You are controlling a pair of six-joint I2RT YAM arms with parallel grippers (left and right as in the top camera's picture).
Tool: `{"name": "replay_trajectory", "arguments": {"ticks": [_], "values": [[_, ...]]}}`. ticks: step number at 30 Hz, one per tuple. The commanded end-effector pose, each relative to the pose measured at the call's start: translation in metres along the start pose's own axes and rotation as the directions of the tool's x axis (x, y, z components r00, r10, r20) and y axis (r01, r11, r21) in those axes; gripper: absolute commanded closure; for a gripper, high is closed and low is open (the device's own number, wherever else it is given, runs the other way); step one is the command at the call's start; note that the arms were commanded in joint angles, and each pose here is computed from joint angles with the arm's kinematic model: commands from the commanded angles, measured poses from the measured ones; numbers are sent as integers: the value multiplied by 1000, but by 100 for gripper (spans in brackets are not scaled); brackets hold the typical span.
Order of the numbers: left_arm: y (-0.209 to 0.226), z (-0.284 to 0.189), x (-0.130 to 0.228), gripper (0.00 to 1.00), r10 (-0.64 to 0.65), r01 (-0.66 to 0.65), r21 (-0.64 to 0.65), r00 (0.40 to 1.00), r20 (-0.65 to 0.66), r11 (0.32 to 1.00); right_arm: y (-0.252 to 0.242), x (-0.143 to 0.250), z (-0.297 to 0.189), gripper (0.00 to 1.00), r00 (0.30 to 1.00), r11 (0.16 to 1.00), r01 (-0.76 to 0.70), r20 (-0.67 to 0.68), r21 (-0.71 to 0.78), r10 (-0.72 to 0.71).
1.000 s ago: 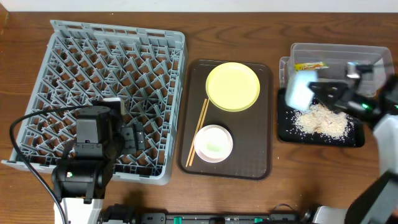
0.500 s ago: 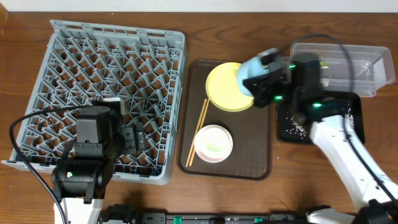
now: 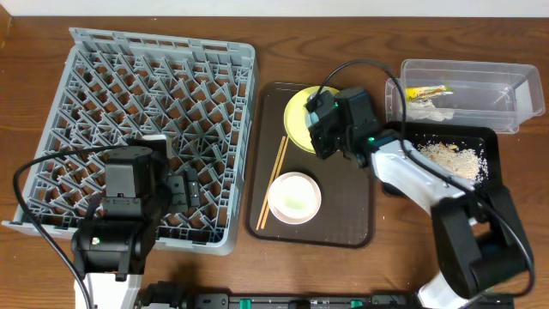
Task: Sort waste into correct bins and load items into the dishwasher
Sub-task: 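Place the empty blue bowl onto the yellow plate with the right gripper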
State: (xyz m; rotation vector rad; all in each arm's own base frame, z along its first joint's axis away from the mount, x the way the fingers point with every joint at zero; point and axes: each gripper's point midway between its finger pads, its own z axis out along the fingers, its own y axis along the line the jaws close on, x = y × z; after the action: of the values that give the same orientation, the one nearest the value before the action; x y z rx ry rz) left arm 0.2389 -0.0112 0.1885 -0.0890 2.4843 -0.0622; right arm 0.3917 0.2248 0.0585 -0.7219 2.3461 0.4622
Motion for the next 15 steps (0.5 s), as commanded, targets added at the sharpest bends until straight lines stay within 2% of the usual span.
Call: {"name": "replay_trajectory", "arguments": {"ticks": [1, 4, 6, 7, 9, 13, 15], "values": [[1, -5, -6, 10, -7, 7, -8, 1000, 16, 1000, 1, 2, 4, 98, 1000, 1000, -8, -6, 4, 8], [1, -5, -5, 10, -7, 7, -8, 1000, 15, 1000, 2, 3, 1, 90, 999, 999, -39, -16, 1, 39], [1, -5, -5, 10, -7, 7, -8, 1000, 15, 1000, 11, 2, -5, 73, 999, 998, -41, -17, -43, 40], [1, -5, -5, 9, -7, 7, -8, 1000, 15, 1000, 17, -1, -9, 68, 999, 997, -40, -11, -72, 39], [1, -5, -5, 10, -7, 7, -8, 1000, 15, 1000, 24, -9, -22, 65, 999, 994, -33, 9, -101, 34], [1, -5, -5, 10, -7, 7, -8, 1000, 15, 1000, 31, -27, -60, 68, 998, 995, -17, 63, -96, 23], [1, -5, -5, 9, -7, 7, -8, 1000, 13, 1000, 39, -31, -81, 66, 997, 994, -13, 73, -111, 21]]}}
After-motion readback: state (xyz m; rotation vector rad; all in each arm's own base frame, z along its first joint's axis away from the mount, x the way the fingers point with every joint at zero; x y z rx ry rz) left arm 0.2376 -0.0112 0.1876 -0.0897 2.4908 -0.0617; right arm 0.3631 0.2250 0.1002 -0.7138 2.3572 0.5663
